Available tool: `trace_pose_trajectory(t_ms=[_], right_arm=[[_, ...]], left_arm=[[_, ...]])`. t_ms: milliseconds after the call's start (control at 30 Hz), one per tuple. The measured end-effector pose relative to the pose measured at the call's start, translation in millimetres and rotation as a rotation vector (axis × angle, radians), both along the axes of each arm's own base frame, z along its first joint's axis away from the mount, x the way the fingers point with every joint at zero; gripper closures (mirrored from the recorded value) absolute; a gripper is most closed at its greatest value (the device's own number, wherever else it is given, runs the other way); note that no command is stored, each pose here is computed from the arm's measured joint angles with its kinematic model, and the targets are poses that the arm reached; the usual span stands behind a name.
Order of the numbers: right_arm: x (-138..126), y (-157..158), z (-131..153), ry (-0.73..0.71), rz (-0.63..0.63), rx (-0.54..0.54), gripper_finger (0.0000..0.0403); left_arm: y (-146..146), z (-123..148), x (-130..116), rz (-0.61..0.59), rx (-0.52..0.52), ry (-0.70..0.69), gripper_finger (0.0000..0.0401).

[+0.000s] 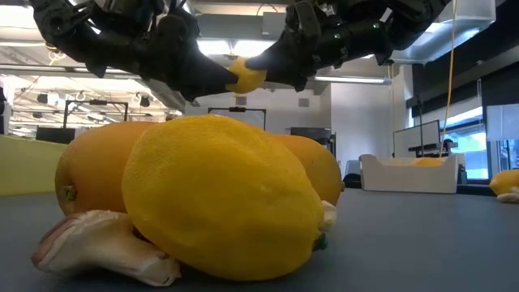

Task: Sort produce into baskets
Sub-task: Put the lemon into the white bin

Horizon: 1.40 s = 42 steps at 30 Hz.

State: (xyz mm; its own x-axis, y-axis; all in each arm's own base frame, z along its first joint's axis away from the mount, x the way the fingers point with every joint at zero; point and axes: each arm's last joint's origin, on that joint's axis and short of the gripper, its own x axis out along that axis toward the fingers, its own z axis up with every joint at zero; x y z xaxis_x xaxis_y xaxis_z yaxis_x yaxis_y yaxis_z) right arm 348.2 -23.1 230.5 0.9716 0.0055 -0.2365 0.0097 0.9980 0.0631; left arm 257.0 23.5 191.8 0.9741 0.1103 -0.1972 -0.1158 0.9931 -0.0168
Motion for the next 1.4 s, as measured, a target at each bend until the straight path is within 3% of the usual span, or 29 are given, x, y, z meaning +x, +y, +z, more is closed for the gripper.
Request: trace_pose_trajectory(t_ms=[167, 400, 633, 933, 1200, 1400], right_arm=[[0.0, -0.6, -0.4, 0.004, -0.023, -0.008, 0.0245], [-9.7, -3.6, 8.0, 0.053, -0.135, -0.087, 0.0248], [-41.0, -20.9, 25.9, 0.197, -0.382, -0.166, 0.0246], [-105.5, -59.6, 43.4, 0.469, -0.748, -0.256, 0.0245], [-145.1, -108.9, 43.8, 0.592, -0.963, -0.198, 0.0245], [-175.9, -141.7, 34.7, 0.685, -1.025, -0.043, 0.0245]], left_arm=[[-0.2, -0.9, 0.1, -0.003, -0.008, 0.013, 0.0174], [-0.5, -9.6, -2.1, -0.003, -0.019, 0.107, 0.0164], [0.9, -16.7, -4.9, 0.052, -0.009, 0.187, 0.0164], [3.7, -17.9, -5.8, 0.089, 0.036, 0.208, 0.0164], [7.8, -14.0, -4.8, 0.107, 0.035, 0.164, 0.0164], [17.0, -14.4, -6.2, 0.153, 0.001, 0.163, 0.0164]])
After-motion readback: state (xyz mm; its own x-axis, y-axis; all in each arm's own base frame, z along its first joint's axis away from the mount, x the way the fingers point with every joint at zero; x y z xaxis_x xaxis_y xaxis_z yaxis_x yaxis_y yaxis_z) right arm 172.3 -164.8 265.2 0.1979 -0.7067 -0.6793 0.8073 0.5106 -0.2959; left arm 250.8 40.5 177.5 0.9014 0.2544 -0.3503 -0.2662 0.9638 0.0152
